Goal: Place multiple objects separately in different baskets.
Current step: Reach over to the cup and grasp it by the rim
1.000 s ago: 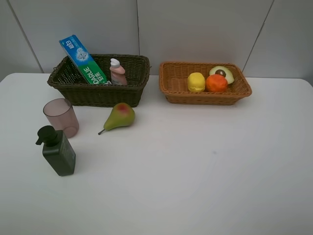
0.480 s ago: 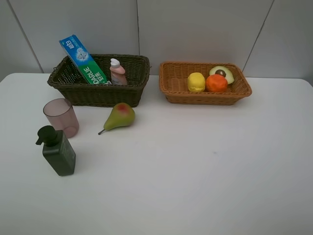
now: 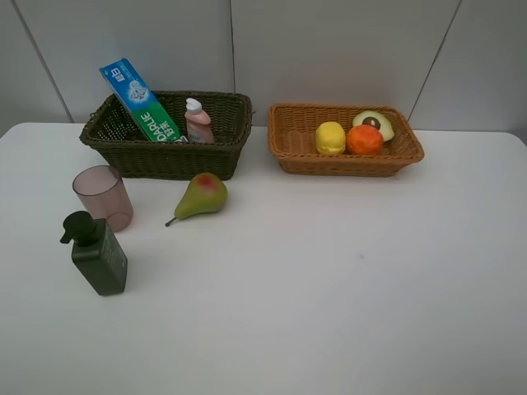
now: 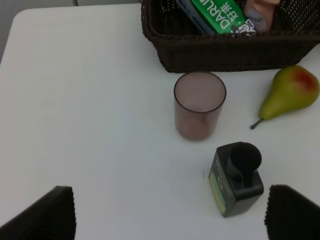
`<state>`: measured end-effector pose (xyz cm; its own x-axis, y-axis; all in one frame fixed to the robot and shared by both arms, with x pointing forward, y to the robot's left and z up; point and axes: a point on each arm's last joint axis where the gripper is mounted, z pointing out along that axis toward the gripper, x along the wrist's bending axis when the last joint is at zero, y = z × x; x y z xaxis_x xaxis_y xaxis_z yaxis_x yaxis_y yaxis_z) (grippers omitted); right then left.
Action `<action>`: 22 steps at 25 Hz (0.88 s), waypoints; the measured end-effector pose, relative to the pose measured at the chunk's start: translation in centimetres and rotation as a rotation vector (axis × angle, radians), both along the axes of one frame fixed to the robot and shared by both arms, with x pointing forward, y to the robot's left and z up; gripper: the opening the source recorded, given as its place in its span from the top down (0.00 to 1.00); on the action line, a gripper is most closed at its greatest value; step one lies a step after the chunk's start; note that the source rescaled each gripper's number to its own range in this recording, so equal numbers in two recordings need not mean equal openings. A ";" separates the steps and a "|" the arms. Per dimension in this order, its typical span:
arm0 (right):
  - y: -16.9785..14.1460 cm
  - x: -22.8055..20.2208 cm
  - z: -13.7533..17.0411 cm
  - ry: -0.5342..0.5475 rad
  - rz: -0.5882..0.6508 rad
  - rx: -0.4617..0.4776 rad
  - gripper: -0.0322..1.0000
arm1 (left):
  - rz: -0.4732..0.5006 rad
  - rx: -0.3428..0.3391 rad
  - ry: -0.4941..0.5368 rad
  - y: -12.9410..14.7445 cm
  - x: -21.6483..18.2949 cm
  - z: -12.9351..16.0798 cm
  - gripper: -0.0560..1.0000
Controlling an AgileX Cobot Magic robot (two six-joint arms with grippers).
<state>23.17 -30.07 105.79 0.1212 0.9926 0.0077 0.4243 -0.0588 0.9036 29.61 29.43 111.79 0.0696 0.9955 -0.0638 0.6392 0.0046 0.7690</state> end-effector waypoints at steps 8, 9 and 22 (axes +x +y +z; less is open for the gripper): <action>0.0 0.0 0.0 -0.001 0.000 0.000 0.00 | 0.000 0.017 0.147 -0.7 6.0 1.5 0.00; 0.0 0.0 0.0 -0.002 0.000 0.000 0.00 | 0.002 0.027 0.169 -0.7 6.8 1.4 0.00; 0.0 0.0 0.0 -0.002 0.000 0.000 0.00 | 0.005 0.077 0.412 -1.6 16.1 -2.0 0.00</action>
